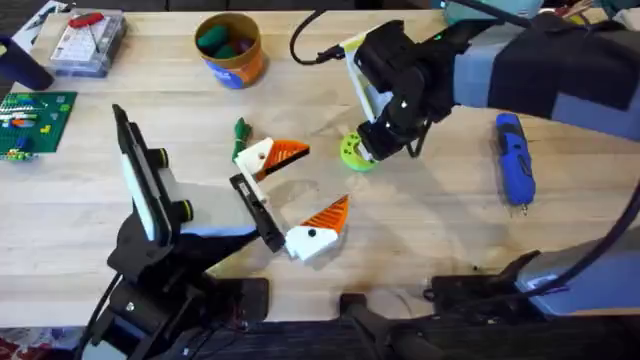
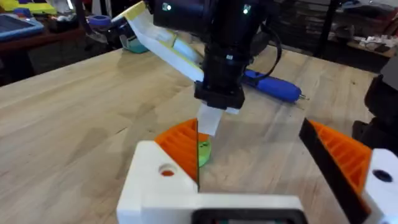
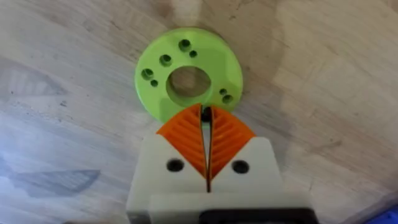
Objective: Pick up the gripper from the table and insert it into the empty holder that is missing its gripper. Then pick up a screw, insert it into the mounting hole, and use the screwdriver to tighten it. Finally, clean up the table by picking up the vegetable and placing it into the bucket.
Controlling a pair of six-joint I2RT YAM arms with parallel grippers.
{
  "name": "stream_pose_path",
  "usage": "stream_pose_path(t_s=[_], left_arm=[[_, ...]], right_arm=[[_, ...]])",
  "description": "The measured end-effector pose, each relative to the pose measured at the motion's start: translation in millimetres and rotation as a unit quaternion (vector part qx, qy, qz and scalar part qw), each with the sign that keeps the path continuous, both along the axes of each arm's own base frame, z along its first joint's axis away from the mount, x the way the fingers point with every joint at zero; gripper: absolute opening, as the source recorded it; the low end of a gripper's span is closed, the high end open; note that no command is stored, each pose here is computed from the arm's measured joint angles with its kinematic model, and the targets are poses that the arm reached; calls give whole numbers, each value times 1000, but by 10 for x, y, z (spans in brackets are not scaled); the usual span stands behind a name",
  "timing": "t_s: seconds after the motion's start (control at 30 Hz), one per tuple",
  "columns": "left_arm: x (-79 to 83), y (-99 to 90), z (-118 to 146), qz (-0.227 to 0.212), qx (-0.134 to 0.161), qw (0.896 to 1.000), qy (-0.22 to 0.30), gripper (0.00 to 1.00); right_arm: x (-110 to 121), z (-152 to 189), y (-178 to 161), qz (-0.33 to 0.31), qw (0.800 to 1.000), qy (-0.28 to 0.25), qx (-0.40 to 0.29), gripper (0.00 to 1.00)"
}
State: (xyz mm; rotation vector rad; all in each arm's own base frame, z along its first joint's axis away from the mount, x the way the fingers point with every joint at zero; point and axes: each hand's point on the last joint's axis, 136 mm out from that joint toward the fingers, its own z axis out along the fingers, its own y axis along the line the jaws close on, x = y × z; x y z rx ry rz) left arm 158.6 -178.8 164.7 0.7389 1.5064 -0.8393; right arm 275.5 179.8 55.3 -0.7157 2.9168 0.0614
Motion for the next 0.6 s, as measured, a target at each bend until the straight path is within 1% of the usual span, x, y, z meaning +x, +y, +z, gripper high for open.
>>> stream_pose_path(t_s=[0.17, 0.33, 0.47, 0.6], left_arm=[[0, 0, 0, 0, 0, 1000, 0, 994], [0, 0, 0, 0, 0, 1000, 0, 994], [0, 0, 0, 0, 0, 1000, 0, 994], [0, 0, 0, 0, 0, 1000, 0, 994]], right_arm=[[-12, 34, -7, 0, 1000, 5, -3, 4], [44, 209, 30, 0, 1000, 1, -1, 4], [85, 465, 56, 0, 1000, -6, 4, 4], [129, 823, 86, 0, 1000, -21, 14, 4]])
